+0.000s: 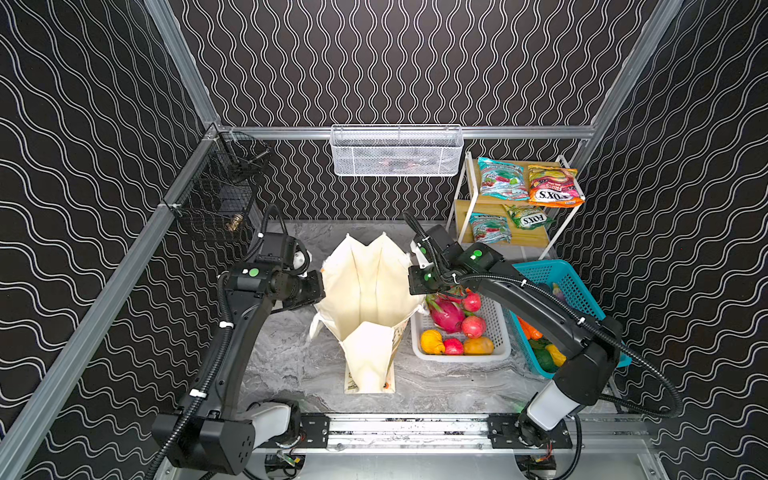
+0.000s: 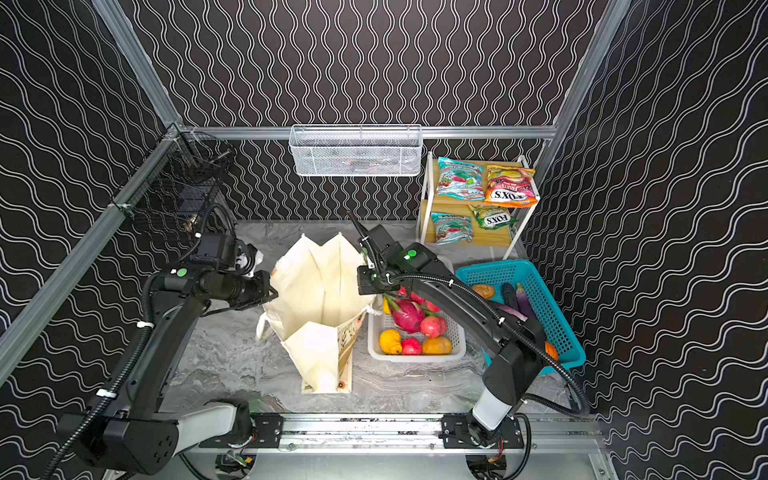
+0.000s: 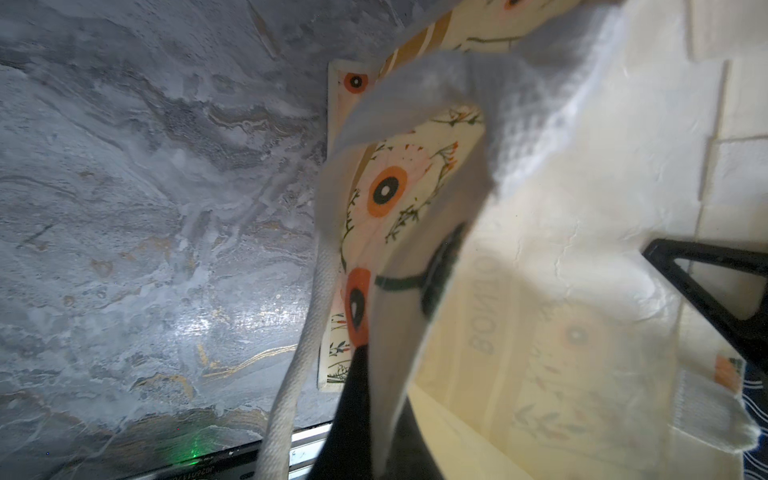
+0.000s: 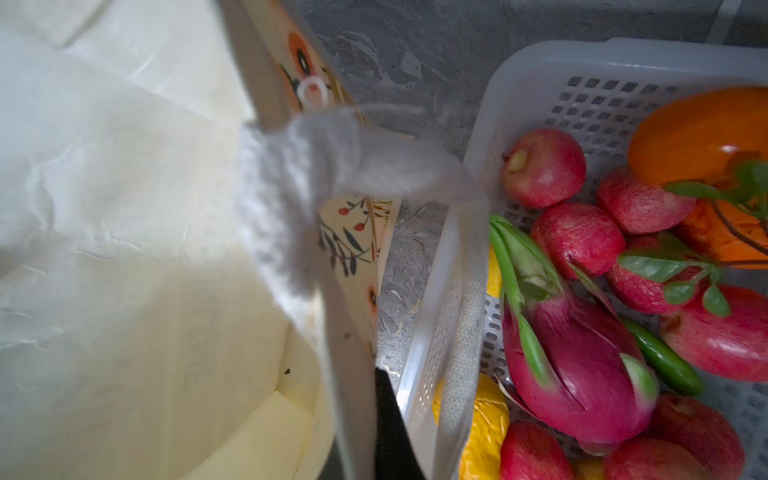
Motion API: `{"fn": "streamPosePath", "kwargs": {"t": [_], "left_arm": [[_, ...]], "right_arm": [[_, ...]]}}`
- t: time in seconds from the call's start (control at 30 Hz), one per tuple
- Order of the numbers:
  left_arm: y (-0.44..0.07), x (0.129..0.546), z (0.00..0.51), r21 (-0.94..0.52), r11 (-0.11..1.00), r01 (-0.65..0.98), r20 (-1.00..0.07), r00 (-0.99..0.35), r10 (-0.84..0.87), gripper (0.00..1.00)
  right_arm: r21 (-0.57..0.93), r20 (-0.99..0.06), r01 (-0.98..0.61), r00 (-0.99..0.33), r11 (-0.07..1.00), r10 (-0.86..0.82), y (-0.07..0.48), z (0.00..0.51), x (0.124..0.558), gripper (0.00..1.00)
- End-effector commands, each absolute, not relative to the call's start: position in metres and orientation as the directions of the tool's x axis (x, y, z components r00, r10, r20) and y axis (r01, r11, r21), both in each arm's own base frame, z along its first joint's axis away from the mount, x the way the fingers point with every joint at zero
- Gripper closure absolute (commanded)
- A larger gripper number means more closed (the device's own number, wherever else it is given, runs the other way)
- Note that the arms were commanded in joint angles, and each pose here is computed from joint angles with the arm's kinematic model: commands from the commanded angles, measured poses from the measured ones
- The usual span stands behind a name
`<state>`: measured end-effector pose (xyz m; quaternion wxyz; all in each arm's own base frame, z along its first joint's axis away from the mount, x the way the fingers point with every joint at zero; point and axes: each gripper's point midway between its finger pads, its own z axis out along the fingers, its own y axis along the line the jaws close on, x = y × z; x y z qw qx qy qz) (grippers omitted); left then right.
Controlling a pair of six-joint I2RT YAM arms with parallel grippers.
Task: Place the food into the grocery bag and tie it
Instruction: 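Lift the tote upright with the left gripper while the right pulls it open, then release the bag's handle with the right gripper and move it over the white basket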
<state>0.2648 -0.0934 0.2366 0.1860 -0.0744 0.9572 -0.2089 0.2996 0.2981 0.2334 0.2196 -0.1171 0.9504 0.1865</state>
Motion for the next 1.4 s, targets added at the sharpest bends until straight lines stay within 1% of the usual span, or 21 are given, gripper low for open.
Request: {"fn": "streamPosePath", "kwargs": {"t": [0.0,0.07,0.17,0.2,0.3,0.37,0.43,0.53,0.63,0.67,0.7,0.73,0.77,0.8,0.83,0.9,0.97,1.0,1.17,1.3,1.37], "left_arm": [[-0.113,0.259,0.231,-0.453,0.891,-0.030,-0.295,-0.938,-0.181,1.00],[-0.118,0.261,0.225,-0.445,0.895,-0.025,-0.289,-0.942,-0.170,1.00],[-0.118,0.263,0.221,-0.432,0.901,-0.033,-0.291,-0.941,-0.174,0.99],[-0.116,0.264,0.221,-0.420,0.907,-0.039,-0.299,-0.937,-0.179,0.92],[-0.110,0.267,0.226,-0.396,0.917,-0.045,-0.326,-0.927,-0.186,0.77],[-0.110,0.267,0.229,-0.399,0.916,-0.043,-0.334,-0.923,-0.189,0.71],[-0.111,0.268,0.233,-0.410,0.911,-0.039,-0.344,-0.919,-0.194,0.66],[-0.116,0.271,0.238,-0.438,0.899,-0.021,-0.356,-0.914,-0.194,0.65],[-0.120,0.273,0.240,-0.461,0.887,-0.017,-0.359,-0.911,-0.204,0.69],[-0.121,0.274,0.239,-0.466,0.885,-0.017,-0.358,-0.911,-0.205,0.71],[-0.123,0.275,0.240,-0.473,0.881,-0.013,-0.359,-0.910,-0.206,0.77],[-0.126,0.277,0.241,-0.485,0.874,-0.004,-0.362,-0.909,-0.205,0.85],[-0.129,0.278,0.242,-0.503,0.864,0.008,-0.366,-0.908,-0.204,0.96],[-0.130,0.280,0.242,-0.511,0.859,0.011,-0.371,-0.905,-0.209,1.00],[-0.130,0.280,0.242,-0.512,0.859,0.008,-0.370,-0.904,-0.213,1.00],[-0.126,0.278,0.243,-0.489,0.872,0.001,-0.372,-0.905,-0.208,1.00],[-0.114,0.278,0.244,-0.435,0.900,-0.021,-0.392,-0.896,-0.210,1.00],[-0.109,0.277,0.246,-0.404,0.914,-0.026,-0.404,-0.892,-0.204,1.00],[-0.089,0.273,0.248,-0.296,0.953,-0.059,-0.416,-0.890,-0.184,1.00],[-0.094,0.271,0.237,-0.311,0.949,-0.050,-0.381,-0.908,-0.173,1.00],[-0.098,0.271,0.230,-0.331,0.943,-0.045,-0.364,-0.915,-0.171,1.00]], "right_arm": [[0.290,-0.475,-0.275,-0.873,0.917,-0.112,0.288,0.240,0.297,1.00],[0.281,-0.468,-0.274,-0.876,0.920,-0.117,0.288,0.232,0.299,1.00],[0.274,-0.441,-0.277,-0.887,0.921,-0.135,0.291,0.216,0.299,0.86],[0.277,-0.432,-0.276,-0.891,0.920,-0.138,0.293,0.211,0.299,0.79],[0.290,-0.433,-0.278,-0.891,0.916,-0.133,0.295,0.210,0.299,0.72],[0.299,-0.450,-0.280,-0.884,0.912,-0.124,0.296,0.214,0.300,0.66],[0.307,-0.466,-0.283,-0.877,0.909,-0.116,0.296,0.219,0.301,0.65],[0.312,-0.481,-0.285,-0.870,0.906,-0.107,0.295,0.225,0.301,0.64],[0.316,-0.490,-0.285,-0.866,0.905,-0.102,0.294,0.229,0.301,0.60],[0.317,-0.490,-0.283,-0.866,0.905,-0.099,0.294,0.229,0.300,0.59],[0.316,-0.492,-0.283,-0.865,0.905,-0.098,0.293,0.230,0.300,0.58],[0.317,-0.494,-0.283,-0.864,0.905,-0.097,0.292,0.231,0.300,0.57],[0.317,-0.498,-0.283,-0.862,0.905,-0.095,0.292,0.232,0.300,0.58],[0.316,-0.501,-0.282,-0.861,0.906,-0.094,0.291,0.232,0.299,0.60],[0.311,-0.502,-0.278,-0.860,0.909,-0.091,0.289,0.232,0.300,0.64],[0.288,-0.510,-0.272,-0.855,0.918,-0.093,0.284,0.231,0.301,0.82],[0.264,-0.517,-0.263,-0.851,0.928,-0.094,0.279,0.230,0.302,0.97],[0.251,-0.519,-0.259,-0.849,0.932,-0.096,0.277,0.229,0.303,1.00],[0.192,-0.521,-0.231,-0.848,0.954,-0.100,0.266,0.225,0.306,1.00],[0.219,-0.523,-0.244,-0.847,0.945,-0.098,0.272,0.226,0.306,0.99],[0.243,-0.527,-0.257,-0.845,0.935,-0.096,0.277,0.230,0.306,0.90]]}}
